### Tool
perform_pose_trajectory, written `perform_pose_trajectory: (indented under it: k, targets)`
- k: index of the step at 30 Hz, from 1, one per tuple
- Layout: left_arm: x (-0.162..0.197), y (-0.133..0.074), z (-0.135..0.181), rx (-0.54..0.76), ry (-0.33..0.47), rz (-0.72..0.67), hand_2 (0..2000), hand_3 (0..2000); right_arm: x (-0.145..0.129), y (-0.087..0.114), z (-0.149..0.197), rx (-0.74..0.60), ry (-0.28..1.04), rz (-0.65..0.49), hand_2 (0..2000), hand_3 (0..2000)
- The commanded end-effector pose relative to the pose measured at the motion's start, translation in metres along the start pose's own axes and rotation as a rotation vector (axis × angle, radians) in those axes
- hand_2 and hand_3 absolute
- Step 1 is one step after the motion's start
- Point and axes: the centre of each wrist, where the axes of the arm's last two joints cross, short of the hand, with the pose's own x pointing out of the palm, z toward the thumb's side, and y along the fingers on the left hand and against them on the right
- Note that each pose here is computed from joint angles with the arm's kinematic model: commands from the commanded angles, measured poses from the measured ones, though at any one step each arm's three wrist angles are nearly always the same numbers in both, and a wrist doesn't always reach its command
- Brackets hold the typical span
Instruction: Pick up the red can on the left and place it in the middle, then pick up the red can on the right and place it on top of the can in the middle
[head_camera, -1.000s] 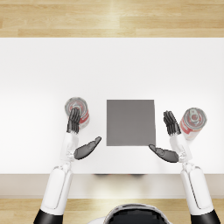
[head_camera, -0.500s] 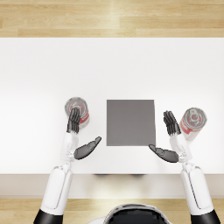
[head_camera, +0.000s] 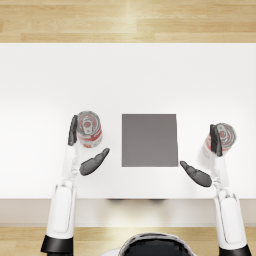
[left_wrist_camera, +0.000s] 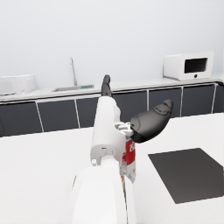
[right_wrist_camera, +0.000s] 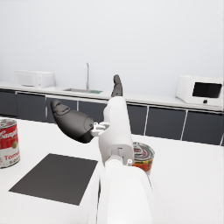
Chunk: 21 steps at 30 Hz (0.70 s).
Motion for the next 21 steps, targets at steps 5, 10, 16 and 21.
perform_pose_trajectory:
  k: [5,10,16,21]
  targets:
    - [-0.022,0.018,-0.021,-0.068,0.077,0.094,0,0,-0.036,0.005,0.013,-0.044,0.135,-0.152,0,0]
    - [-0.026,0.027,-0.047,-0.166,0.073,0.118,0,0,-0.050,0.020,-0.016,0.083,0.143,-0.215,0,0]
    - [-0.019,0.027,-0.076,-0.274,0.060,0.103,0,0,-0.060,0.017,-0.042,0.172,0.128,-0.253,0,0]
    - [-0.017,0.031,-0.090,-0.328,0.045,0.109,0,0,-0.061,0.016,-0.067,0.257,0.104,-0.261,0,0]
